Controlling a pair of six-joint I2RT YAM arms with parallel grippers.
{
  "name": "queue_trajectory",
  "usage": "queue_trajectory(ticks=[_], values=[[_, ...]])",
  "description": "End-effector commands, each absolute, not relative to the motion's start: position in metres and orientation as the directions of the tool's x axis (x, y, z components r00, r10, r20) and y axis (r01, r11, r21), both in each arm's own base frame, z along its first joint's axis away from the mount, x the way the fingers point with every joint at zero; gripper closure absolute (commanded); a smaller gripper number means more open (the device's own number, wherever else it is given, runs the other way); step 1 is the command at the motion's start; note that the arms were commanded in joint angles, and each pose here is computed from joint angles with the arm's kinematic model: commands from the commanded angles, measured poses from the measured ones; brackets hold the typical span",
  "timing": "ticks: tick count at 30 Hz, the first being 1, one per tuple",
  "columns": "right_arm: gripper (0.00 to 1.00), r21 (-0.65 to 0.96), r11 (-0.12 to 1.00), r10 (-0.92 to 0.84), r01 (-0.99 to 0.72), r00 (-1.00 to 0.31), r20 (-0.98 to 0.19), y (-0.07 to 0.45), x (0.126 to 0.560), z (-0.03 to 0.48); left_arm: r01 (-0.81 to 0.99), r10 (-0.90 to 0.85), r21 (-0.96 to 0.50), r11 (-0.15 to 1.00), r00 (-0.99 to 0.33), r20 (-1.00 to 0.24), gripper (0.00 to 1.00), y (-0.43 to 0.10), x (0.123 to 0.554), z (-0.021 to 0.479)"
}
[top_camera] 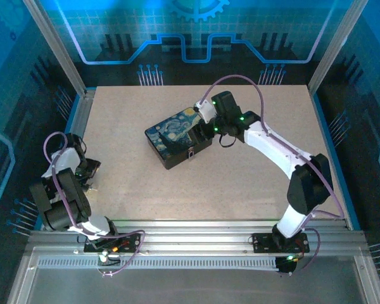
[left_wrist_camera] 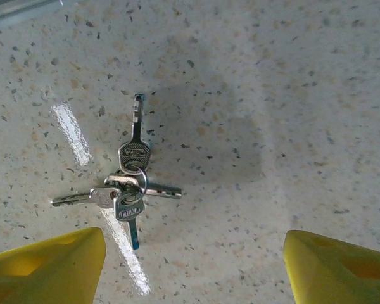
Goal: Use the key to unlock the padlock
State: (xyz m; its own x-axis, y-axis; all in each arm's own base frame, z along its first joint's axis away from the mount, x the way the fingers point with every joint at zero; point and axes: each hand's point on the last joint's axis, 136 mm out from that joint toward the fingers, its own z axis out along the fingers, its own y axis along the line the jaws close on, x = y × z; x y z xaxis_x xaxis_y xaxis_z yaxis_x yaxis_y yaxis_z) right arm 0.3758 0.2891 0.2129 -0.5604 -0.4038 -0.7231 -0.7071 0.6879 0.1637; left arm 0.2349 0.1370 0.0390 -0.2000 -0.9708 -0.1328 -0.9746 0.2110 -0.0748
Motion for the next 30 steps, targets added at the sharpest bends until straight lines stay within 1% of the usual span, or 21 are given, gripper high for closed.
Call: queue_trajectory(ticks=[1, 10, 13, 14, 18, 23, 25, 27, 30], values=[[0.25, 0.184, 0.690, -0.395, -0.700, -0.577, -0.714, 0.290, 0.363, 0.216, -0.975, -0.964, -0.045, 0.217, -0.207, -0.166, 0.25, 0.149, 0.235, 0.044], [0.26, 0.189, 0.688, -0.412, -0.701, -0.591, -0.693, 0.296, 0.359, 0.204, -0.982, -0.969, 0.015, 0.190, -0.190, -0.158, 0.27, 0.161, 0.222, 0.026], [0.26, 0.191, 0.688, -0.415, -0.700, -0.596, -0.687, 0.296, 0.358, 0.202, -0.982, -0.968, 0.025, 0.188, -0.190, -0.161, 0.30, 0.164, 0.222, 0.022], [0.26, 0.189, 0.689, -0.417, -0.700, -0.596, -0.686, 0.296, 0.358, 0.201, -0.982, -0.969, 0.026, 0.188, -0.190, -0.158, 0.33, 0.164, 0.222, 0.020], [0.26, 0.184, 0.693, -0.422, -0.697, -0.599, -0.681, 0.293, 0.357, 0.201, -0.980, -0.972, 0.028, 0.195, -0.197, -0.131, 0.50, 0.161, 0.224, 0.012], [0.26, 0.166, 0.699, -0.429, -0.696, -0.593, -0.682, 0.288, 0.354, 0.203, -0.981, -0.974, 0.025, 0.191, -0.193, -0.120, 0.54, 0.159, 0.224, 0.010], [0.26, 0.158, 0.703, -0.430, -0.693, -0.592, -0.681, 0.286, 0.354, 0.203, -0.980, -0.973, 0.008, 0.197, -0.197, -0.118, 0.63, 0.157, 0.226, 0.011], [0.26, 0.151, 0.706, -0.431, -0.692, -0.589, -0.684, 0.285, 0.354, 0.204, -0.980, -0.974, -0.012, 0.201, -0.198, -0.110, 0.70, 0.153, 0.227, 0.012], [0.26, 0.151, 0.709, -0.427, -0.689, -0.590, -0.685, 0.284, 0.354, 0.205, -0.977, -0.973, -0.033, 0.211, -0.206, -0.105, 0.72, 0.149, 0.230, 0.014]])
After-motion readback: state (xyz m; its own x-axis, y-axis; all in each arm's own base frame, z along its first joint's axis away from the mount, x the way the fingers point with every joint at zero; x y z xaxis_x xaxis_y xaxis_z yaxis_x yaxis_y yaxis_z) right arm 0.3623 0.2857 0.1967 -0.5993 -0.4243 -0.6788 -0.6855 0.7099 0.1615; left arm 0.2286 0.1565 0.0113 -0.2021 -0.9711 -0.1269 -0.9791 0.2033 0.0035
